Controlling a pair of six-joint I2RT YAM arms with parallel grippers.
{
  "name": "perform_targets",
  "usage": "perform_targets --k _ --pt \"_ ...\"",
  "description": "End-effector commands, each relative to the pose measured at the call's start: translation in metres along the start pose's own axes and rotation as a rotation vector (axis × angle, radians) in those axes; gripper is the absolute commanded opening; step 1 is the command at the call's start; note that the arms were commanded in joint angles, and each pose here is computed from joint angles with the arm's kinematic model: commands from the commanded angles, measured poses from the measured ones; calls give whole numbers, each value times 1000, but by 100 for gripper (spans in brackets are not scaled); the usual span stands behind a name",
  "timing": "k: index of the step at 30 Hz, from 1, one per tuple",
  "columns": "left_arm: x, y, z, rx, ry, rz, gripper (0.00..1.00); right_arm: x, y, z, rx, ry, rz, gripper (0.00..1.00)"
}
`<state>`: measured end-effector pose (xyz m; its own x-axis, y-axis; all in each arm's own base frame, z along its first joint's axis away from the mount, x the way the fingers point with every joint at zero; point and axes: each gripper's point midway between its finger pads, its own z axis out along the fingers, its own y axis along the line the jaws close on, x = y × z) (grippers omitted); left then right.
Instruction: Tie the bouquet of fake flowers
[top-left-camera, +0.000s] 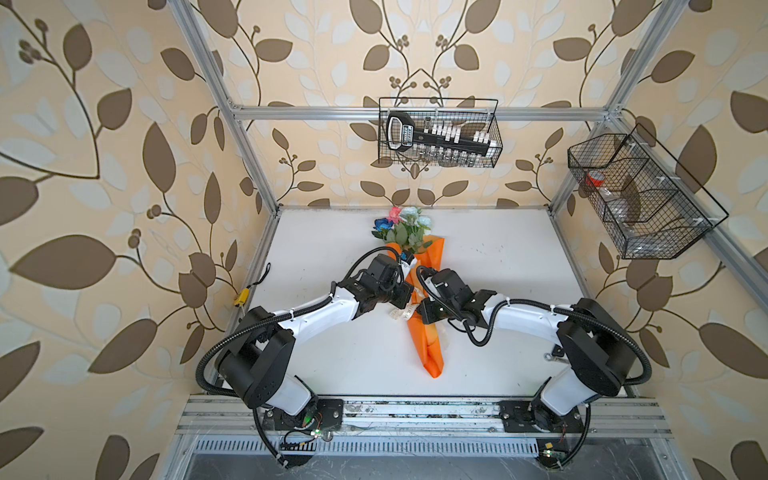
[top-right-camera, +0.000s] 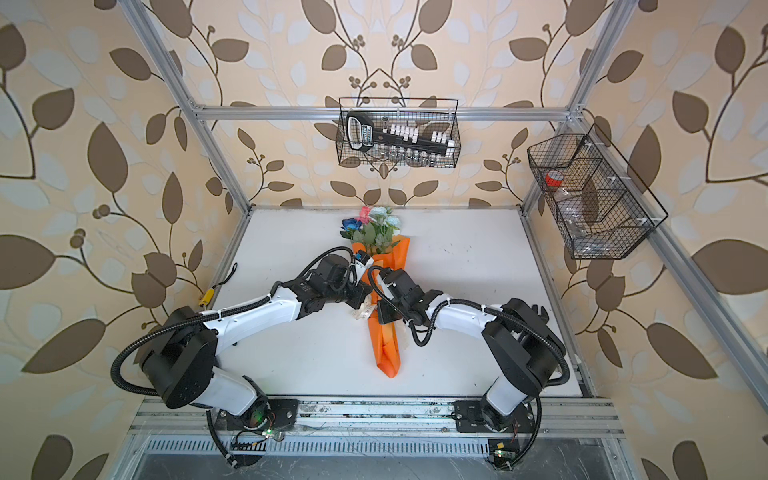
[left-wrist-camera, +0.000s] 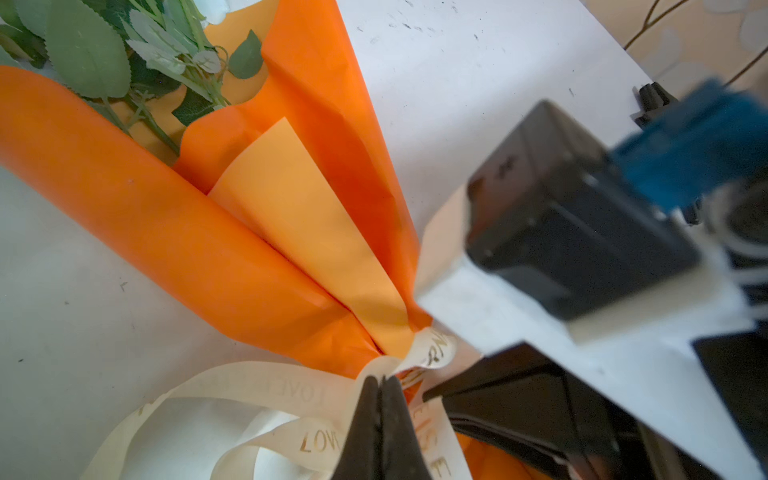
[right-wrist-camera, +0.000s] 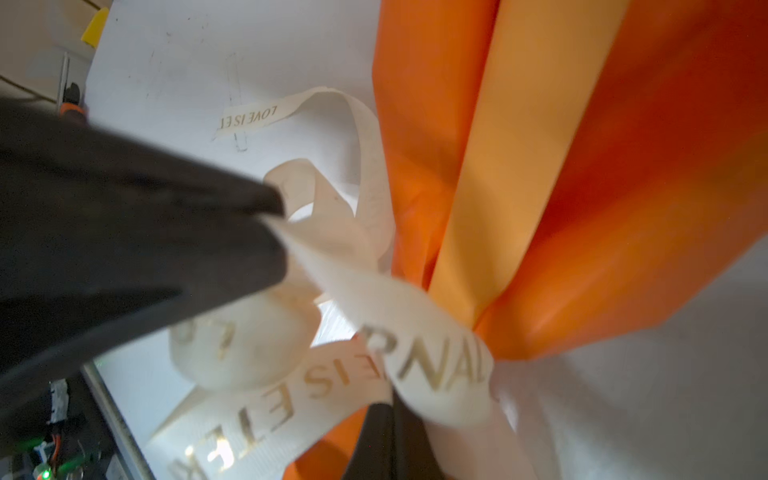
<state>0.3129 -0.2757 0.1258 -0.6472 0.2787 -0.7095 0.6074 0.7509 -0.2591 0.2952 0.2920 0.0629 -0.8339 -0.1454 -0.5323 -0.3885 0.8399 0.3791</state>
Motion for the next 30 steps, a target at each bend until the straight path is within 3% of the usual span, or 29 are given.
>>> perform_targets --k 1,7,17,30 --pt "-16 -21 -20 75 -74 10 0 -28 1 4 1 -93 67 0" --pt "-7 -29 -22 118 -60 0 0 -42 -8 -9 42 -181 121 0" --pt "11 -41 -5 169 -9 -51 0 -37 -9 -17 -28 -264 187 0" --pt "8 -34 8 146 -22 -264 0 -30 -10 -9 -98 -350 154 0"
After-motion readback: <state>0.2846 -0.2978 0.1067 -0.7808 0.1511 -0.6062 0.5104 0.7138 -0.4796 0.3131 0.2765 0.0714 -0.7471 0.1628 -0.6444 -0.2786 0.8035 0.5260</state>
